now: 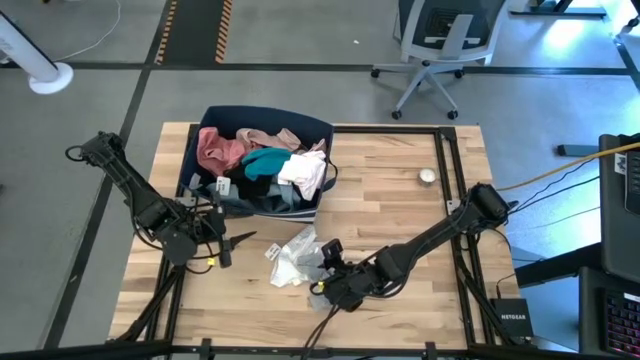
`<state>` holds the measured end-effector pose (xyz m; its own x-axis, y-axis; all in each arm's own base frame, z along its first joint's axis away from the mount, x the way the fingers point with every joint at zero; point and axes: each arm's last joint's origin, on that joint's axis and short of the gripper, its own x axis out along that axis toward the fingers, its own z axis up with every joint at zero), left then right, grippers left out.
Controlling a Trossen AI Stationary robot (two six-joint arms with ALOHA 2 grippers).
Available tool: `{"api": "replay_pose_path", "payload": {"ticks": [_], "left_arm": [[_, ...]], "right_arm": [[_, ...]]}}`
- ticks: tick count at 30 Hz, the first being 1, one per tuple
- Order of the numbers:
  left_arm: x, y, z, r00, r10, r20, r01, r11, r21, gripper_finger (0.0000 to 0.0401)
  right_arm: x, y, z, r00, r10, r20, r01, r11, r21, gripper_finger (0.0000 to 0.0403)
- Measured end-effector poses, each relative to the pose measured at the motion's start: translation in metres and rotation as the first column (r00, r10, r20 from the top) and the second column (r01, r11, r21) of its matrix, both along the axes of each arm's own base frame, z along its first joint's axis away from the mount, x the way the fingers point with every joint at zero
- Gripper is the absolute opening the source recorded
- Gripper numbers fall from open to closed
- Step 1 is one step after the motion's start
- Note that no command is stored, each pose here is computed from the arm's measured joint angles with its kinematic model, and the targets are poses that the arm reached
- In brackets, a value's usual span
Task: Sort clothes
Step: Put the gray underwear into the blue laundry organizer
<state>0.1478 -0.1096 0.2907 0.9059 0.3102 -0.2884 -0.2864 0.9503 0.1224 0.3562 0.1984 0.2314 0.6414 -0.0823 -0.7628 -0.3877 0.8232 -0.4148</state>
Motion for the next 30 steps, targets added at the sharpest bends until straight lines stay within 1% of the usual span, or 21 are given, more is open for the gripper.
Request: {"api": "replay_pose_path", "payload": {"ticks": [3, 5, 8, 11, 17, 21, 24, 27, 29, 30], "left_arm": [[0.0, 0.0, 0.0, 1.0, 0.0, -0.001, 0.0, 1.0, 0.001, 0.0208], [0.0, 0.0, 0.0, 1.0, 0.0, -0.002, 0.0, 1.0, 0.002, 0.0208], [0.0, 0.0, 0.0, 1.0, 0.0, -0.002, 0.0, 1.0, 0.002, 0.0208], [0.0, 0.0, 0.0, 1.0, 0.0, -0.002, 0.0, 1.0, 0.003, 0.0208], [0.0, 0.0, 0.0, 1.0, -0.001, -0.004, 0.001, 1.0, 0.006, 0.0208], [0.0, 0.0, 0.0, 1.0, -0.001, -0.004, 0.001, 1.0, 0.006, 0.0208], [0.0, 0.0, 0.0, 1.0, -0.001, -0.004, 0.001, 1.0, 0.006, 0.0208], [0.0, 0.0, 0.0, 1.0, -0.001, -0.004, 0.001, 1.0, 0.006, 0.0208], [0.0, 0.0, 0.0, 1.0, -0.001, -0.004, 0.001, 1.0, 0.006, 0.0208], [0.0, 0.0, 0.0, 1.0, -0.001, -0.004, 0.001, 1.0, 0.006, 0.0208]], "right_arm": [[0.003, 0.003, -0.004, 1.0, -0.003, 0.016, 0.002, 1.0, 0.004, 0.0221], [0.006, 0.008, -0.013, 1.0, 0.013, 0.012, -0.013, 1.0, 0.012, 0.0221], [0.012, 0.011, -0.03, 0.999, 0.028, -0.018, -0.028, 1.0, 0.004, 0.0221], [0.016, 0.014, -0.049, 0.999, 0.016, -0.05, -0.016, 1.0, -0.007, 0.0221], [0.025, 0.02, -0.069, 1.0, -0.019, -0.024, 0.02, 0.999, 0.048, 0.0221], [0.026, 0.019, -0.072, 0.997, -0.074, -0.02, 0.075, 0.995, 0.059, 0.0221], [0.028, 0.02, -0.071, 0.991, -0.132, 0.019, 0.129, 0.987, 0.09, 0.0221], [0.03, 0.028, -0.067, 0.99, -0.121, 0.077, 0.11, 0.984, 0.136, 0.0221], [0.029, 0.034, -0.064, 0.99, -0.093, 0.11, 0.079, 0.99, 0.119, 0.0221], [0.027, 0.037, -0.065, 0.989, -0.093, 0.118, 0.081, 0.991, 0.102, 0.0221]]}}
